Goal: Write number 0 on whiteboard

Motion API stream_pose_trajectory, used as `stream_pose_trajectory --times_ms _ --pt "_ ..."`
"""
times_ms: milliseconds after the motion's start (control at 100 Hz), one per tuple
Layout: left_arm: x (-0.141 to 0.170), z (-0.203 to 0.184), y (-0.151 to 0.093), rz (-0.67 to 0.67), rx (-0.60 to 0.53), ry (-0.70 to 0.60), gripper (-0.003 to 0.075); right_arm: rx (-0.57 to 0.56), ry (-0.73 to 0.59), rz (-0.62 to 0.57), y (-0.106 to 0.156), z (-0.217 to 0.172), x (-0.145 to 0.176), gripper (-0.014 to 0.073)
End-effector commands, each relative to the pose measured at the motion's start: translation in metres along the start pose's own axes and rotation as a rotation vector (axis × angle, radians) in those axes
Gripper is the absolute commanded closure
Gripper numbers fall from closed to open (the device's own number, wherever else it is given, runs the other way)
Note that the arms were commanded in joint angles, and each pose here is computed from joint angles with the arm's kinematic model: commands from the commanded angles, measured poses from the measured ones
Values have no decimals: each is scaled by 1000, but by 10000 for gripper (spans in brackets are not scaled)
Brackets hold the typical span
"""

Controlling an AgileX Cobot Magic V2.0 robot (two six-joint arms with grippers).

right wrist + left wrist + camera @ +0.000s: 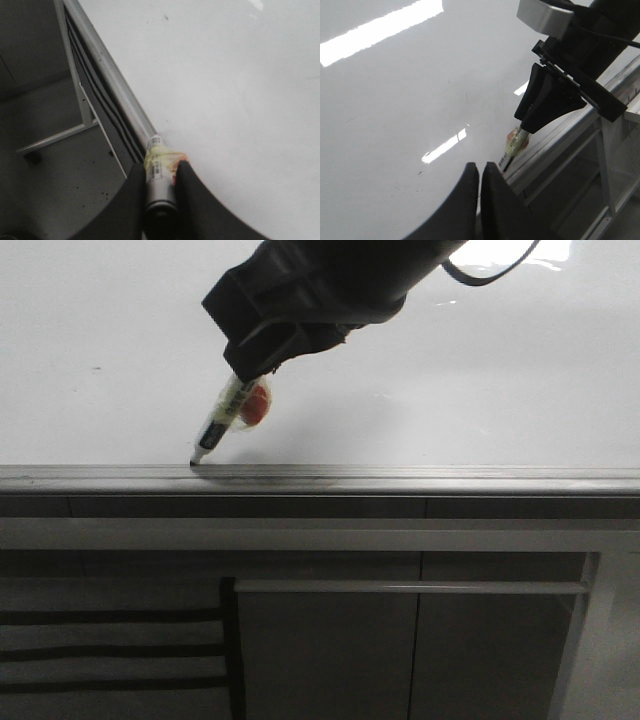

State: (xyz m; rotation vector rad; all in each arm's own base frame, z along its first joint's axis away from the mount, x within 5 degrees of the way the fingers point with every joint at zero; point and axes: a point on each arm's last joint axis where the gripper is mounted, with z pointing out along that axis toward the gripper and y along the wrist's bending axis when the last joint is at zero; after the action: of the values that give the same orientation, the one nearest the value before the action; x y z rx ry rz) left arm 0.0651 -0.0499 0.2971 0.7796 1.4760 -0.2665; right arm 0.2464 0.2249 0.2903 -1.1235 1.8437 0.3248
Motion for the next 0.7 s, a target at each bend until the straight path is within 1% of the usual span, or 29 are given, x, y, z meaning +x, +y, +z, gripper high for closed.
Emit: stream_pose_trajectory --times_ms 0,270,420,610,690 --pt "-15 -1 2 -14 6 -93 740 91 -137 -12 -10 -14 -22 664" --pt "-15 -1 2 -14 6 -95 740 123 -168 -10 -14 -15 -25 664" --pt "-15 -1 2 -14 6 -95 740 165 -207 -7 -19 -17 -28 664" --pt "-15 -1 2 -14 6 -95 740 217 -250 5 -31 -36 -33 664" --pt "-15 -1 2 -14 6 -95 740 229 -247 13 -37 -43 -32 664"
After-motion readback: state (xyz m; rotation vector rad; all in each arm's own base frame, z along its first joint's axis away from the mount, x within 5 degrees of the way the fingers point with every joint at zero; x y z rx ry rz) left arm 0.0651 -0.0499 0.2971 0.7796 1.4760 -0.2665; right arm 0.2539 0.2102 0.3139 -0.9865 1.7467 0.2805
